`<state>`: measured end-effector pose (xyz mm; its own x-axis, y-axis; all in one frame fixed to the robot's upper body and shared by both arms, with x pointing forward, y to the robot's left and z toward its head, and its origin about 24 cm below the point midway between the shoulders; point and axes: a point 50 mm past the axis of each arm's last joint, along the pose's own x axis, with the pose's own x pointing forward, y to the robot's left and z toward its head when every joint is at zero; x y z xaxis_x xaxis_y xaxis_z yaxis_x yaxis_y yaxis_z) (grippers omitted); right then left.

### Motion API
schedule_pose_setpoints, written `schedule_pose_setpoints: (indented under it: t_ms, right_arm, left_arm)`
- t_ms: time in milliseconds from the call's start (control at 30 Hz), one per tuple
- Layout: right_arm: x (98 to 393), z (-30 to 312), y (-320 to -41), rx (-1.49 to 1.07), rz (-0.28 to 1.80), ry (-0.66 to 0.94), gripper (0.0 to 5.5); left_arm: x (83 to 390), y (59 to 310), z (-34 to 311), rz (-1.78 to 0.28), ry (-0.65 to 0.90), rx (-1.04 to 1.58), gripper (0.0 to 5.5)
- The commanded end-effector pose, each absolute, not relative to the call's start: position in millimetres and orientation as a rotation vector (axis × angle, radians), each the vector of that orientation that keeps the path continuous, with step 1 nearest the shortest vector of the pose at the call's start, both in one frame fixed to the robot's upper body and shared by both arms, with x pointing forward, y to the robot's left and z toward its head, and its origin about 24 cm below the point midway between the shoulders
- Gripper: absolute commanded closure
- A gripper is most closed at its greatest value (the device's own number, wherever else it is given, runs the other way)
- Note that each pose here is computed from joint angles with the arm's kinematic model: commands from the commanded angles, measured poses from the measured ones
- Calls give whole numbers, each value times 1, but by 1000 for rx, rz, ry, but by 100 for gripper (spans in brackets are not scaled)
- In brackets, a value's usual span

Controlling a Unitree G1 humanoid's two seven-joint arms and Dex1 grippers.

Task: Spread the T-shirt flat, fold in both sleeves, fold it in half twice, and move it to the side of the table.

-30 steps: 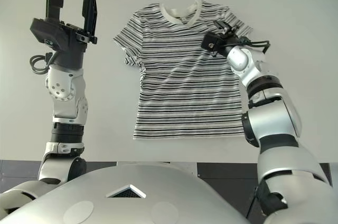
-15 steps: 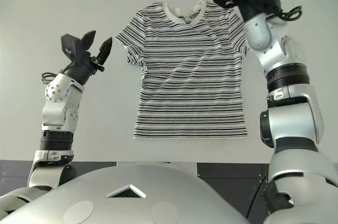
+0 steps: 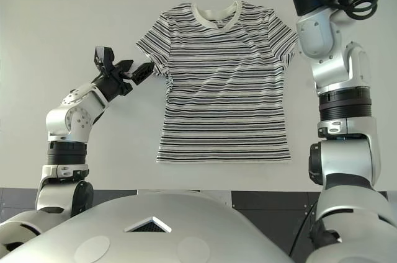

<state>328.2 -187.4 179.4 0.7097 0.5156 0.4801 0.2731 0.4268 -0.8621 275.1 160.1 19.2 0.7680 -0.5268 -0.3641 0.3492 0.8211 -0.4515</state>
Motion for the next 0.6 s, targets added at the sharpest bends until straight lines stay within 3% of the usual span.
schedule_pose_setpoints:
  t_ms: [33,200,600]
  right_arm:
    - [327,177,-187,-1145,181,-793,306]
    - [326,173,-186,-1143,192,-778,306]
    - [324,171,-184,-1137,210,-769,306]
  left_arm:
    - [274,156,9,-486,582,-407,86]
    - [279,149,6,-496,605,-435,112]
    - [281,135,-3,-532,651,-444,319]
